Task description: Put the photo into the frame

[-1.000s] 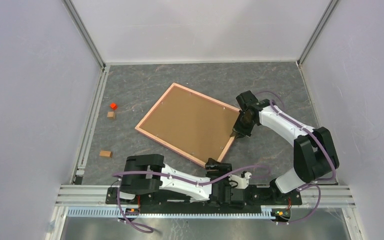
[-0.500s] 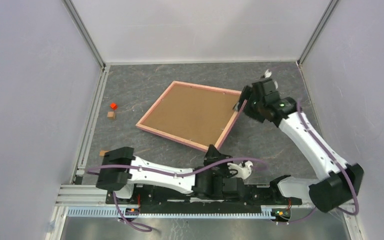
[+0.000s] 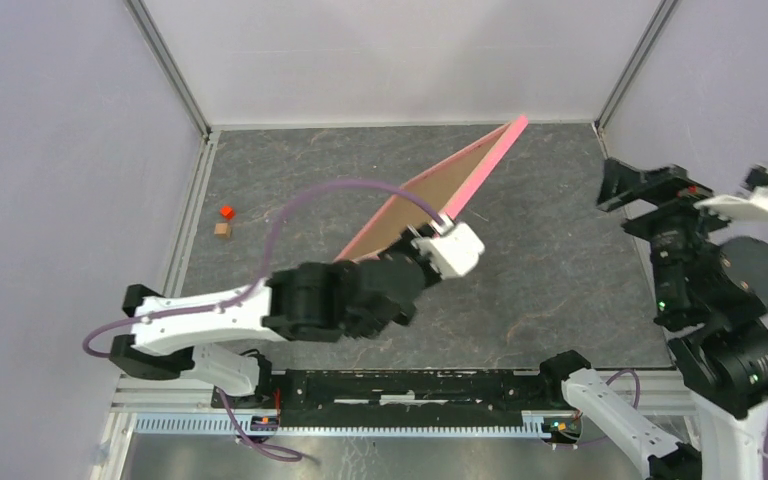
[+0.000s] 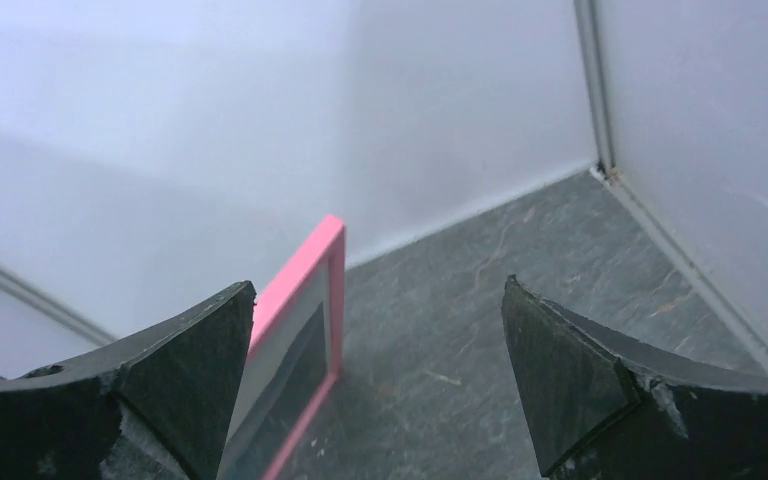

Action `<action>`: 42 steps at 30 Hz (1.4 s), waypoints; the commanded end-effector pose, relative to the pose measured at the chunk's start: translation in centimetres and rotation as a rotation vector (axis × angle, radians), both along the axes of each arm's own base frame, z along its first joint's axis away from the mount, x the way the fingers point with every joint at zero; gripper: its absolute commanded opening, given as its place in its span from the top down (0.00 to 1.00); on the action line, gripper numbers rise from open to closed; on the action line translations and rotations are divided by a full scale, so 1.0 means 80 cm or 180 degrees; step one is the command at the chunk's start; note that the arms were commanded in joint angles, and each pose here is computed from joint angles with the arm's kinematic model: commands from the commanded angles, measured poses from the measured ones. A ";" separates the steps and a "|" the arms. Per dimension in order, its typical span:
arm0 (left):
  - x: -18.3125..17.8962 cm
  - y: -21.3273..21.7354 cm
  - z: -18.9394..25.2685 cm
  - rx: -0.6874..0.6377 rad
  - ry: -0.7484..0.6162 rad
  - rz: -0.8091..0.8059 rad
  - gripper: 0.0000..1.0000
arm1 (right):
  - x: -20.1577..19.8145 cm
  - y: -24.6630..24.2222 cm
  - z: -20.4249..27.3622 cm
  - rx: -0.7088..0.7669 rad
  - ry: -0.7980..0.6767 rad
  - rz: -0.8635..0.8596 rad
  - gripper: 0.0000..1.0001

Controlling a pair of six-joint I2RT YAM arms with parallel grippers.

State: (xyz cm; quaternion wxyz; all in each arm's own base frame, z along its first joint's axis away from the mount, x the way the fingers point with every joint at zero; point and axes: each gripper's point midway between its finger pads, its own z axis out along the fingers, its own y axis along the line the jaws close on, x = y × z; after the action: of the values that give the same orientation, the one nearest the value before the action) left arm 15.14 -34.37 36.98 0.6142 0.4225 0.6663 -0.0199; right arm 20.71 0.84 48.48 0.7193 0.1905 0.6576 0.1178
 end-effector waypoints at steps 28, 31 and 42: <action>0.235 0.073 -0.059 -0.4388 0.3270 -0.0423 0.98 | 0.029 0.017 -0.100 -0.0520 0.0614 0.0146 0.02; 0.252 0.058 -0.110 -0.4377 0.3607 -0.0320 0.98 | 0.031 0.018 -0.108 -0.0565 0.0659 0.0151 0.02; 0.254 0.064 -0.268 -0.4224 0.4060 0.0382 0.86 | 0.034 0.019 -0.125 -0.0681 0.0745 0.0175 0.02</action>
State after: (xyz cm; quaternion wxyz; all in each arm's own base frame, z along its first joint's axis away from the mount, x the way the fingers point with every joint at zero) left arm 36.14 -29.27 15.17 0.2302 -0.1712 0.7587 -0.5849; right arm 23.36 2.23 38.51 0.6451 0.1196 0.7534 0.0450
